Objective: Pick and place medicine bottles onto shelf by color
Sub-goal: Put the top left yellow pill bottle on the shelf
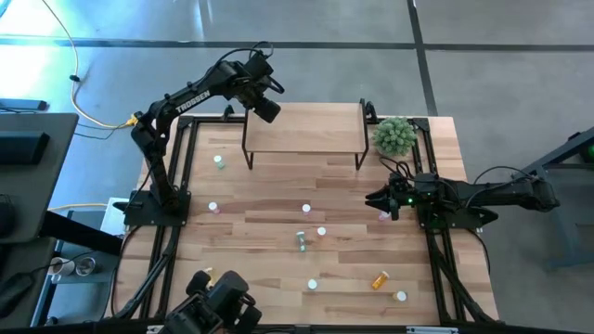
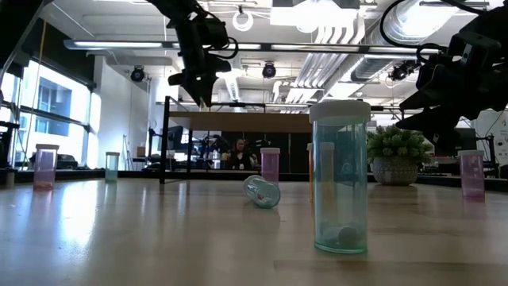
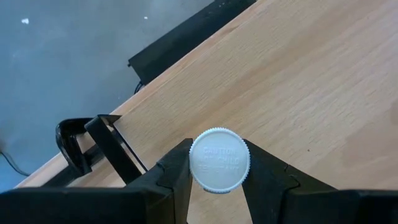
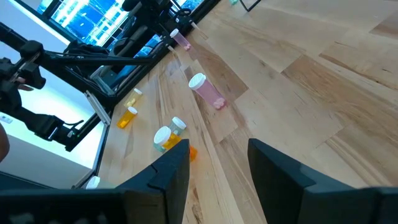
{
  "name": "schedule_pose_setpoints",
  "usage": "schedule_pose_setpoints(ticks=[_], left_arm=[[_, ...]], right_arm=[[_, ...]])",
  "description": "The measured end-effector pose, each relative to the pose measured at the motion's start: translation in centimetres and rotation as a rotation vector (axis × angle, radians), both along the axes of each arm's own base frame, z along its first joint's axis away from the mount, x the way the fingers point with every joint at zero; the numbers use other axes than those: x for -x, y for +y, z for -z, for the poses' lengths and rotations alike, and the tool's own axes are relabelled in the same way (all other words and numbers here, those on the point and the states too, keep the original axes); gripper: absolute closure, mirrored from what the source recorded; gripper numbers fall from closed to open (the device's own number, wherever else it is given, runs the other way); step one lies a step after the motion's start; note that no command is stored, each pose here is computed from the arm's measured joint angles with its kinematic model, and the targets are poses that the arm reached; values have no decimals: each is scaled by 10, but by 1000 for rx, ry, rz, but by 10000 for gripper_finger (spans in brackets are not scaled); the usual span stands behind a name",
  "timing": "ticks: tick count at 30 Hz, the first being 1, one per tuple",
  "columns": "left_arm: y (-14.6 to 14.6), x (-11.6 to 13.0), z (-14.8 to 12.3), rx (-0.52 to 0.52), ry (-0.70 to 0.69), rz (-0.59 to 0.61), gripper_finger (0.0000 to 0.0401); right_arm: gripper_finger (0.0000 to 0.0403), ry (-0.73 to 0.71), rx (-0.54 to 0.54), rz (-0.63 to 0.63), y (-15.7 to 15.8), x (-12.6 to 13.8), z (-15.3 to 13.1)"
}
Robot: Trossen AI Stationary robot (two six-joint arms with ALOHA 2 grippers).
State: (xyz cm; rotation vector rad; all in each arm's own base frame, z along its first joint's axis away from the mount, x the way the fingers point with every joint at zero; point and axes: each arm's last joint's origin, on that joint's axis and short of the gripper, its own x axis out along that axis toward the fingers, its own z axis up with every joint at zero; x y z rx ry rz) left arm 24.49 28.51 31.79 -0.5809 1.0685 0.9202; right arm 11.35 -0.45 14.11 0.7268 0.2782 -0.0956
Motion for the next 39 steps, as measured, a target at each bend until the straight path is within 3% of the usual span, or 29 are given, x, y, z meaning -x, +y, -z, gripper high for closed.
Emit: schedule_pose_setpoints(ticks=[25, 39], left_arm=[[0, 1, 0, 8, -5, 13, 291], [1, 1, 0, -6, 8, 21, 246]], right_arm=[[249, 1, 0, 0, 0, 0, 0], [249, 1, 0, 0, 0, 0, 0]])
